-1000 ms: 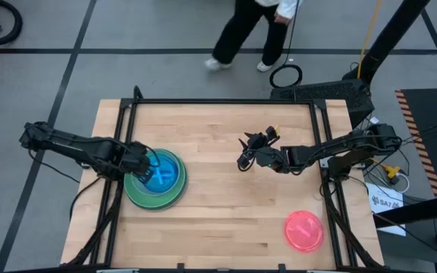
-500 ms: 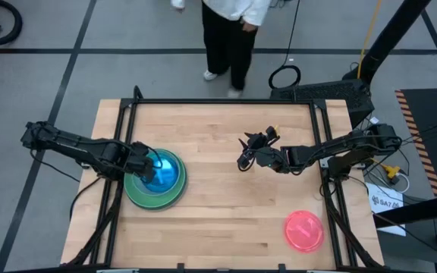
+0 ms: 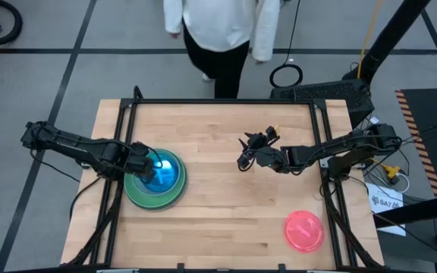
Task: Stack plastic plates
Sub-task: Stack the light blue plate on top of the light blue plate, then stack the light pink plate on top of the light blue plate
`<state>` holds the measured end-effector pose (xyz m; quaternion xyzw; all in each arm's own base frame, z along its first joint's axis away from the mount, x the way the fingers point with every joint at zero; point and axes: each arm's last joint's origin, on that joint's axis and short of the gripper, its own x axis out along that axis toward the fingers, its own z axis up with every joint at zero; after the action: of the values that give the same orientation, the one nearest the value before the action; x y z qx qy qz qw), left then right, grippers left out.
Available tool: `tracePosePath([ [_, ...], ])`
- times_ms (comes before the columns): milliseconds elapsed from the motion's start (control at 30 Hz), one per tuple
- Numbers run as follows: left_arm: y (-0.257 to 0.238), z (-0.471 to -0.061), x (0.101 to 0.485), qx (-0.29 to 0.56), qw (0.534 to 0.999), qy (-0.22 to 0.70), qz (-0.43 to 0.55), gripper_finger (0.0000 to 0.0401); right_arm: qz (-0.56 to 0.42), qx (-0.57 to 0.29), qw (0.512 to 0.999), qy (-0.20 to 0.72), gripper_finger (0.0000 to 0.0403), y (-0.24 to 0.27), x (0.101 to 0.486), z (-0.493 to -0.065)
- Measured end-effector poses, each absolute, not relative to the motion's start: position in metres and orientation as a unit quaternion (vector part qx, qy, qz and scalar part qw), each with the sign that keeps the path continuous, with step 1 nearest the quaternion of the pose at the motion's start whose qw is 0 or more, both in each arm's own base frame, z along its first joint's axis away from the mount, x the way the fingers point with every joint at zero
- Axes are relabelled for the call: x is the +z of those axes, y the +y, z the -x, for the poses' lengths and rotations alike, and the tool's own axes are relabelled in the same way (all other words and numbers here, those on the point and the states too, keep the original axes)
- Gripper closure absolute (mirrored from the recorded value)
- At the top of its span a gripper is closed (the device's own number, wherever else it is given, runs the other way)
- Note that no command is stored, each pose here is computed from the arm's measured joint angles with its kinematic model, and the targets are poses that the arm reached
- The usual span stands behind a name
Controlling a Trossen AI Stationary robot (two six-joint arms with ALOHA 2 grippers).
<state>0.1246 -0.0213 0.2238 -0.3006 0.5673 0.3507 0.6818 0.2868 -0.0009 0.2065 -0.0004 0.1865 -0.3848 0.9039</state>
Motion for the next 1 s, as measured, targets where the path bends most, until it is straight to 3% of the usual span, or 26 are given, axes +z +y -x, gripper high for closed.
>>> tracePosePath([
  [267,-0.021,-0.125,0.224,0.354,0.682,0.565,0.301,0.02,0.002,-0.384,0.904,0.188,0.0259,-0.001,0.206,-0.287],
  [533,-0.022,-0.127,0.224,0.348,0.683,0.561,0.314,0.0181,0.0,-0.381,0.905,0.189,0.0259,-0.001,0.206,-0.287],
  [833,-0.032,-0.157,0.233,0.239,0.819,0.457,0.253,0.0181,-0.07,-0.28,0.946,0.148,0.0259,0.005,0.215,-0.295],
  [1000,-0.033,-0.165,0.239,0.212,0.855,0.419,0.22,0.0181,-0.128,-0.2,0.954,0.182,0.0259,0.014,0.215,-0.298],
])
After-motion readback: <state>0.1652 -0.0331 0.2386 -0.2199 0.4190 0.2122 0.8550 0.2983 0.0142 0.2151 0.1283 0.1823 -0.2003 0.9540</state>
